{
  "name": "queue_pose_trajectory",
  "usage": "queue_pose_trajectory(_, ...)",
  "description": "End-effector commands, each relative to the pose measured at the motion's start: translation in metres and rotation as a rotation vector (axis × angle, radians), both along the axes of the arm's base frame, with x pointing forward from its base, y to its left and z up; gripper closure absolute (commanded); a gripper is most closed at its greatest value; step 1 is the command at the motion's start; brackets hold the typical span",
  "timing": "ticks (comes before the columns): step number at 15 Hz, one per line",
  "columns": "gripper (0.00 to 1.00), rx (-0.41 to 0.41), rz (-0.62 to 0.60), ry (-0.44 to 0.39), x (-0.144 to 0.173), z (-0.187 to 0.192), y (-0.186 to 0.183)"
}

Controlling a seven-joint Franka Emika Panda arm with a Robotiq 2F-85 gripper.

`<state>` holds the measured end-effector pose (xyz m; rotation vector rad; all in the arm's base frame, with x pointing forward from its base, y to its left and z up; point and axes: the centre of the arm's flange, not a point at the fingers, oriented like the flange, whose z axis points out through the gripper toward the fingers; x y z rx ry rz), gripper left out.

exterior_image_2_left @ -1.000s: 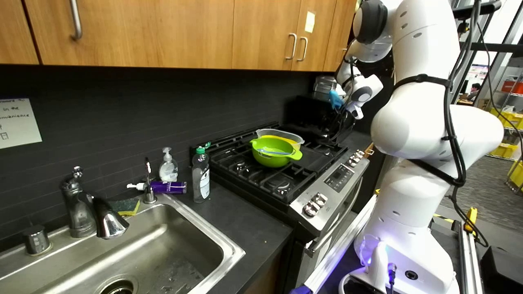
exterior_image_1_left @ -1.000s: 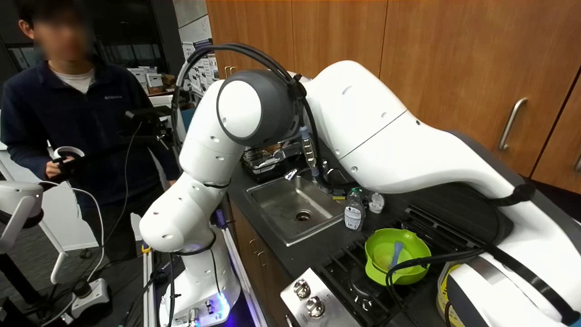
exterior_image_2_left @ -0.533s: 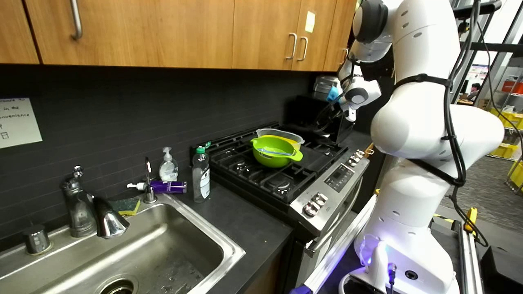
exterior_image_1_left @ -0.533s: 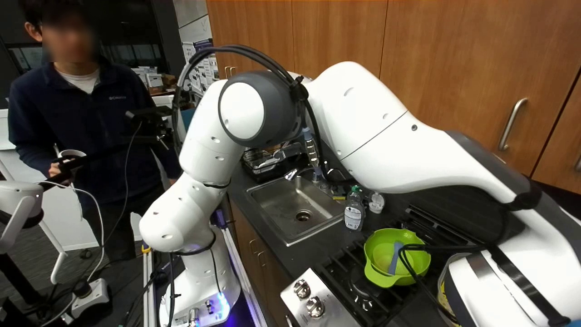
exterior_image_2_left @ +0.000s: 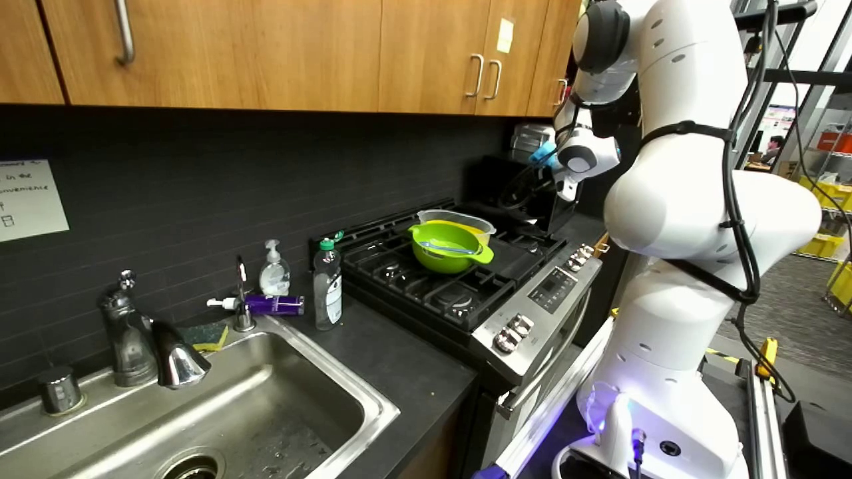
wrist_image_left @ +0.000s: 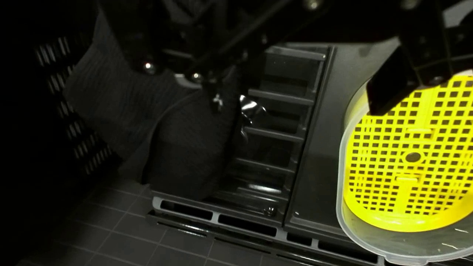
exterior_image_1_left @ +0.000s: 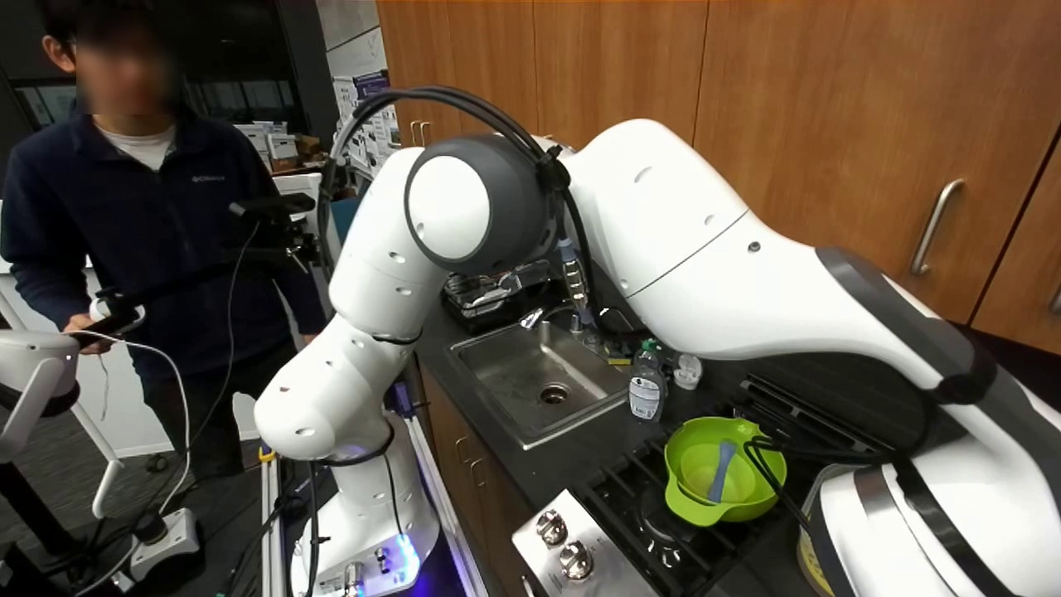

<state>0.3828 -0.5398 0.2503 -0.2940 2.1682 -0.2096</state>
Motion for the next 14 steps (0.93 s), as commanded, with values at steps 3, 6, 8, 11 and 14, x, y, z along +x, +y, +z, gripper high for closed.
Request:
queue_pose_trajectory(3, 0.00, 0.012, -0.012, 0.012, 0.000, -0.008, -0.003)
queue_pose_trajectory(6, 0.00, 0.013, -0.014, 0.013, 0.001, -0.009, -0.005)
queue_pose_trajectory(8, 0.00, 0.026, -0.051, 0.022, 0.005, -0.011, -0.008)
queue_pose_trajectory(11, 0.00, 0.065, -0.120, 0.047, 0.001, -0.019, -0.011)
queue_pose_trajectory(14, 0.00, 0.110, -0.181, 0.062, 0.001, -0.028, -0.013)
